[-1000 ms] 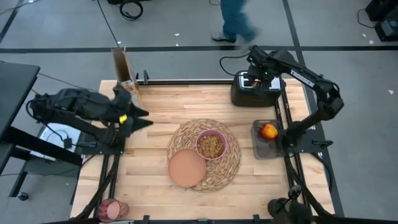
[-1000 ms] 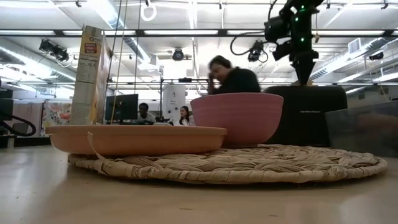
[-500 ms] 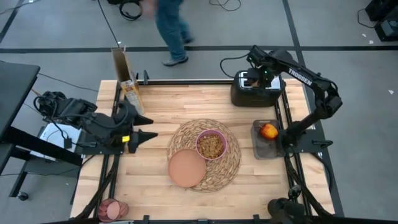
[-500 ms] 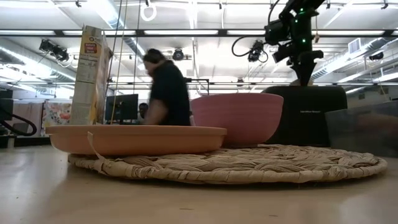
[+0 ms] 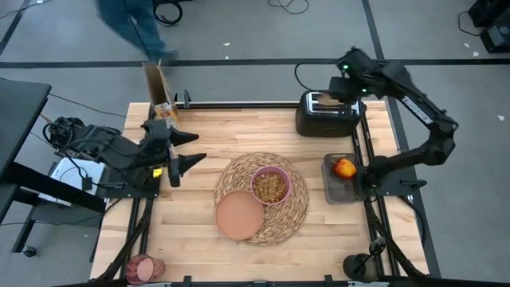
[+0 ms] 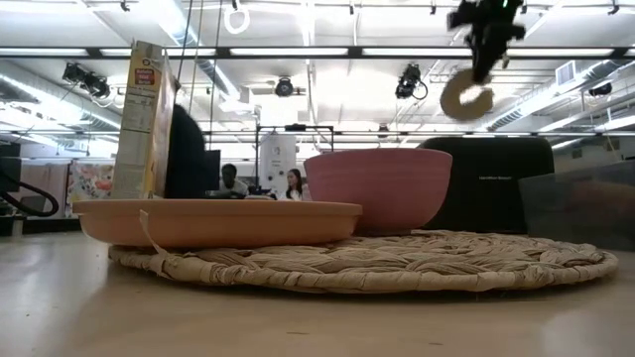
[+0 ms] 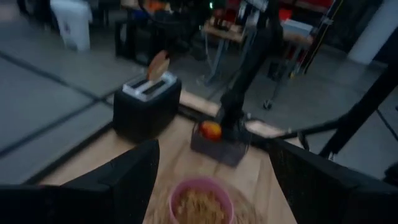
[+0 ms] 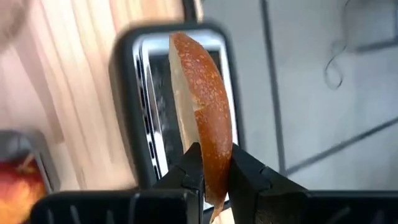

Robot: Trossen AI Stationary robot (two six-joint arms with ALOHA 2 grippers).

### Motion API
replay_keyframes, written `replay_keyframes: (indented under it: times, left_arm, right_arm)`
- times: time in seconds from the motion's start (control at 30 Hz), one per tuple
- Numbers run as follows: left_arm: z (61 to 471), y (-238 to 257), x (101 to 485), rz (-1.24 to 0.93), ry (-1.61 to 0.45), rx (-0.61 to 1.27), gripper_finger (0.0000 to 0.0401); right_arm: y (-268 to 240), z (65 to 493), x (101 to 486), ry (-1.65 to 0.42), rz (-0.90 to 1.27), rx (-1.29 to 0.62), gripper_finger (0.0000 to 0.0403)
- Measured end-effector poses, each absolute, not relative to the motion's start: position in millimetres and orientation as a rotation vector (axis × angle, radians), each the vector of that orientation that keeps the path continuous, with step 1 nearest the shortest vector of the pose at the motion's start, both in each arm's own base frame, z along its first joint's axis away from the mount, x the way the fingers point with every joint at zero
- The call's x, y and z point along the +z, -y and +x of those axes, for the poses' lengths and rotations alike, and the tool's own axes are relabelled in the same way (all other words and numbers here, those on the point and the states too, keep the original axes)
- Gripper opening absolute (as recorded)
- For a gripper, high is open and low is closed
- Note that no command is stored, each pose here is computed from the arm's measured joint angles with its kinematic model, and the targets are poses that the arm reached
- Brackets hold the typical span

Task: Arrange a breakfast setting
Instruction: Put the toasted bread on the light orange plate

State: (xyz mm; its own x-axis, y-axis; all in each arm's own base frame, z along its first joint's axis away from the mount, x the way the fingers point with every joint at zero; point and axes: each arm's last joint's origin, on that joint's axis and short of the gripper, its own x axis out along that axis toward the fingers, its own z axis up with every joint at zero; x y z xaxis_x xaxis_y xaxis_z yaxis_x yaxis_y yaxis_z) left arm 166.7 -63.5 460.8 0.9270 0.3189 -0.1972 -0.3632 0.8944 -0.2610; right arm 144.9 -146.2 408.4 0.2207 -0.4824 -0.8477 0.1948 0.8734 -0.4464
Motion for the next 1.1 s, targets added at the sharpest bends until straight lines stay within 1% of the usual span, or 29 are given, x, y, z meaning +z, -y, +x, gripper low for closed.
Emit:
replay_keyframes:
  times: [0.13, 0.23, 0.33, 0.43, 0.63, 0.73, 0.83, 0.97, 1.1]
  left_arm:
    - [172.6, 65.3, 470.9, -0.243, -0.064, 0.371, 0.0309]
    - [182.0, 68.4, 475.6, -0.201, -0.016, 0.38, 0.0309]
    - [193.1, 70.8, 479.8, -0.182, 0.035, 0.387, 0.031]
    - [207.5, 72.0, 478.5, -0.185, 0.055, 0.382, 0.0313]
    - [239.1, 68.7, 469.9, -0.153, 0.057, 0.373, 0.0314]
    - [260.4, 65.3, 463.3, -0.107, 0.057, 0.35, 0.0314]
    - [276.1, 58.0, 458.5, -0.09, 0.069, 0.375, 0.0314]
    - [288.0, 47.1, 456.0, -0.096, 0.093, 0.391, 0.0314]
    - [299.5, 42.6, 456.7, -0.108, 0.153, 0.317, 0.0314]
  right_arm:
    - [127.4, 137.2, 437.3, -1.062, -0.24, -0.477, 0.0049]
    - [113.9, 134.4, 453.7, -0.833, -0.165, -0.419, 0.005]
    - [101.3, 134.8, 469.5, -0.578, -0.083, -0.323, 0.0049]
    - [89.8, 140.4, 480.2, -0.369, -0.019, -0.202, 0.0047]
    - [62.9, 169.7, 492.2, -0.074, 0.035, 0.021, 0.0046]
    - [49.3, 192.2, 493.1, 0.039, 0.038, 0.131, 0.0045]
    - [38.2, 212.6, 490.6, 0.094, 0.04, 0.2, 0.0044]
    - [27.2, 231.6, 488.5, 0.129, 0.031, 0.227, 0.0044]
    - [22.7, 248.2, 480.8, 0.107, 0.023, 0.208, 0.0044]
